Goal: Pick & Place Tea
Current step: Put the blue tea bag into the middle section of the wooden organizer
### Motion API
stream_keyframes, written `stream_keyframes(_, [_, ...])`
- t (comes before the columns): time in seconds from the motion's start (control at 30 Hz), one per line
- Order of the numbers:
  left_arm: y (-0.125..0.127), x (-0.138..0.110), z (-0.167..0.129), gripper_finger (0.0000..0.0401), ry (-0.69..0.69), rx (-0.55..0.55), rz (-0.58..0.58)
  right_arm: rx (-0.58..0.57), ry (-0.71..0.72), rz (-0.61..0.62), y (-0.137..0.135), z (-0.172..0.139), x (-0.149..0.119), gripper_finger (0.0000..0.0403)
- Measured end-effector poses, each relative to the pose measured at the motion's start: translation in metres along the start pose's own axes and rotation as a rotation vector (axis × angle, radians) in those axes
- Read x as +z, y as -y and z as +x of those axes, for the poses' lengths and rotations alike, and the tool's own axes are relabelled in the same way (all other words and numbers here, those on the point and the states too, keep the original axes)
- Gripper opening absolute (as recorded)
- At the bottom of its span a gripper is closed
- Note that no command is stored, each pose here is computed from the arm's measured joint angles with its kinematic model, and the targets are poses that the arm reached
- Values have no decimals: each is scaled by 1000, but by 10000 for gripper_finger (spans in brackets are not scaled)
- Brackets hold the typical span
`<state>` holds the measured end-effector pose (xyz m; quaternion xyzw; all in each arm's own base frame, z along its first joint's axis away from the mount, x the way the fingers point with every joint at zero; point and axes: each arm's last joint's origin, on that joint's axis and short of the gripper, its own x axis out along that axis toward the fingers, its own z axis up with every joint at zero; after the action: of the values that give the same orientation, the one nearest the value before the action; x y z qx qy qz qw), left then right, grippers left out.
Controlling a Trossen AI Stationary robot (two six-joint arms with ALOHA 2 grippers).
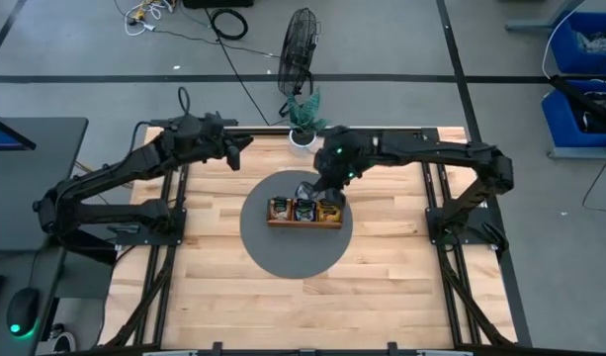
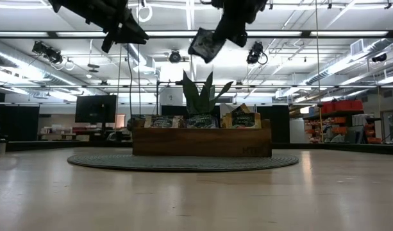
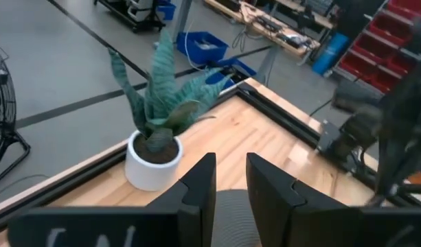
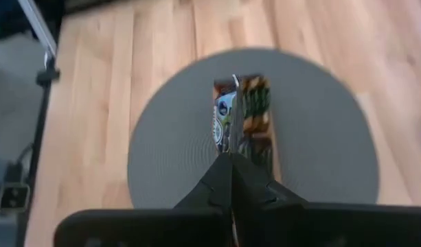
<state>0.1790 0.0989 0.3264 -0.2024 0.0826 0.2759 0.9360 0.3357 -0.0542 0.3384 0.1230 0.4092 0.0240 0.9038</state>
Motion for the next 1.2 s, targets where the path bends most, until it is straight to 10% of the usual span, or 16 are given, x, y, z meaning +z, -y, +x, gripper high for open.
stream_keyframes(0.6, [-3, 2, -1, 85, 9, 15, -23, -61, -289, -138, 2, 94, -23, 0])
stream_keyframes(1.2, [-4, 1, 0, 85, 7, 16, -16, -70, -323, -167, 0, 119, -29, 0])
